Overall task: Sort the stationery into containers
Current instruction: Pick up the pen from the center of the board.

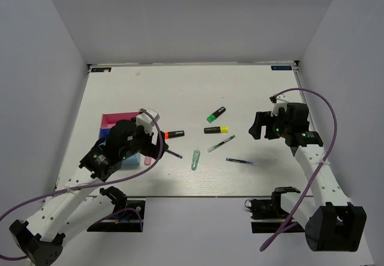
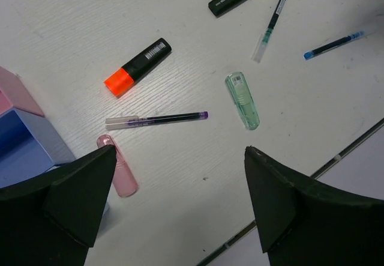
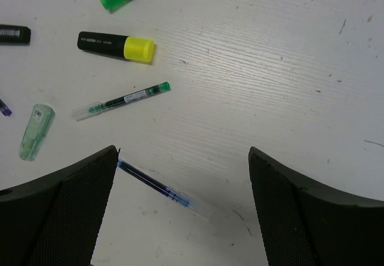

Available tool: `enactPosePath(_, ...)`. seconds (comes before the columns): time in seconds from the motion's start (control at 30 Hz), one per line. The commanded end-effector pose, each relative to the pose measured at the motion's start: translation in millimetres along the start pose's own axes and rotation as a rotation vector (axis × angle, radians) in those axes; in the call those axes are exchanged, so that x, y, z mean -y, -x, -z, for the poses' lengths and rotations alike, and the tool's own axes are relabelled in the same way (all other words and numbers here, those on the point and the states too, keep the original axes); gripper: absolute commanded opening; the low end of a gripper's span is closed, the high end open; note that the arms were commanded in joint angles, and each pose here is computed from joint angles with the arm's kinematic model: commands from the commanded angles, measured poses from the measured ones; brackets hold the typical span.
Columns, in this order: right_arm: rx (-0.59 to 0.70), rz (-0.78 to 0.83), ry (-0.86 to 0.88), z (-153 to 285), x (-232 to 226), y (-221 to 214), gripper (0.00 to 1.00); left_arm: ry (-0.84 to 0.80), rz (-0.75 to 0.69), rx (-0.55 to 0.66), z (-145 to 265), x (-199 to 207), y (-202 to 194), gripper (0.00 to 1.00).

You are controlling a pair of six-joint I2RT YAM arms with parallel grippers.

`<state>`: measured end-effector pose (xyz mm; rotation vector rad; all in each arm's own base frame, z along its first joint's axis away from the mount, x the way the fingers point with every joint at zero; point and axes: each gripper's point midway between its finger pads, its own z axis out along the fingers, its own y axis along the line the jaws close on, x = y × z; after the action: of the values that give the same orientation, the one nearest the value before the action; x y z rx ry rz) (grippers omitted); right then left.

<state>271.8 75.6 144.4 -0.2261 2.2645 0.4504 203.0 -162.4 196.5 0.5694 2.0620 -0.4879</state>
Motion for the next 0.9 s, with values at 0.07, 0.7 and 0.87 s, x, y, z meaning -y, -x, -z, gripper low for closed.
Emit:
enactPosePath(0.07,-0.018,0.163,0.064,7,-6,-5,0.9,-0.021,-0.006,-0.022,-9,4,3,0.8)
enactPosePath(0.7,0.013,0.38,0.221,18,-29,-15,0.81,0.016,-0.458,-0.544,-154,-40,-31,0.99)
enactPosePath(0.87,-0.007,0.371,0.252,18,-34,-18,0.81,-0.029,-0.47,-0.615,-191,-48,-46,0.88)
